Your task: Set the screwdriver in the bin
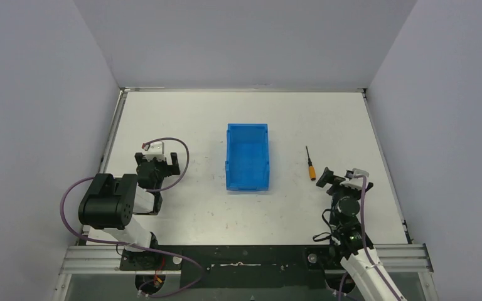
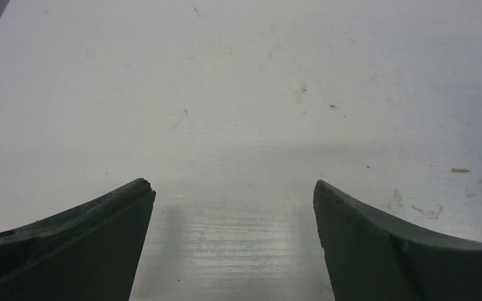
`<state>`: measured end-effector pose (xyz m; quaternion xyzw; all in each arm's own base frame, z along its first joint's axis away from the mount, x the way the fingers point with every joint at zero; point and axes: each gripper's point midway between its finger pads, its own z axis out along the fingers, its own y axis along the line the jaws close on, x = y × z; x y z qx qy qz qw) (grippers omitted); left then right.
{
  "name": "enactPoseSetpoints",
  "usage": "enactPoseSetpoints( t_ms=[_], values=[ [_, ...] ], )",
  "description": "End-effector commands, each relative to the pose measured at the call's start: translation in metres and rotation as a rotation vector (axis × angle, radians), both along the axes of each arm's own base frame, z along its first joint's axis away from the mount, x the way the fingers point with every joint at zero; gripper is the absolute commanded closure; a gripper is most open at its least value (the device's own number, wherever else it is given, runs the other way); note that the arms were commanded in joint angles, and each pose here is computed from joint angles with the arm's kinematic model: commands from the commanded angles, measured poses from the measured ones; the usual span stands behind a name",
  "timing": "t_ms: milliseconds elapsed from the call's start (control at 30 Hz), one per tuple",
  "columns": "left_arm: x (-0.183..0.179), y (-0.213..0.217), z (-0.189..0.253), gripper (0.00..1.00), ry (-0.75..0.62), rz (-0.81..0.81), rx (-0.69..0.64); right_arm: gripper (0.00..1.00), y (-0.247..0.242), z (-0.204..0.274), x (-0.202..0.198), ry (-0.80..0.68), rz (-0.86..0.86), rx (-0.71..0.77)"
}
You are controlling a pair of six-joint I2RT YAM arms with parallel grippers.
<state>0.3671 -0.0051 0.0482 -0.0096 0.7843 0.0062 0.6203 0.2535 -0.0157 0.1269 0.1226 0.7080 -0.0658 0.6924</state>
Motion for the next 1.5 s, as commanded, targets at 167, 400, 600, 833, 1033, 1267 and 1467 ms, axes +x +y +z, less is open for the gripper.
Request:
enactPoseSetpoints(
  t_ms=[167, 400, 600, 833, 1033, 1267, 1467],
  values=[
    [0.013, 0.0, 0.026, 0.03, -0.097, -0.007, -0.003, 0.0, 0.011, 0.052, 0.015, -0.073, 0.034, 0.041],
    [0.013, 0.0, 0.025, 0.03, -0.094, -0.007, -0.002, 0.0, 0.027, 0.101, 0.053, 0.12, 0.056, 0.023],
    [0.014, 0.0, 0.026, 0.03, -0.096, -0.008, -0.003, 0.0, 0.037, 0.093, 0.096, 0.495, 0.165, 0.069],
    [0.014, 0.0, 0.026, 0.03, -0.096, -0.008, -0.002, 0.03, 0.045, 0.019, 0.108, 0.794, 0.261, 0.11],
    [0.014, 0.0, 0.026, 0.03, -0.096, -0.008, -0.002, 0.13, 0.044, -0.056, 0.092, 1.017, 0.259, 0.11],
    [0.014, 0.0, 0.026, 0.03, -0.096, -0.008, -0.002, 0.35, 0.05, -0.113, 0.08, 1.146, 0.274, 0.119],
    [0.013, 0.0, 0.026, 0.03, -0.095, -0.008, -0.003, 0.81, 0.052, -0.125, 0.081, 1.175, 0.259, 0.09]
  ],
)
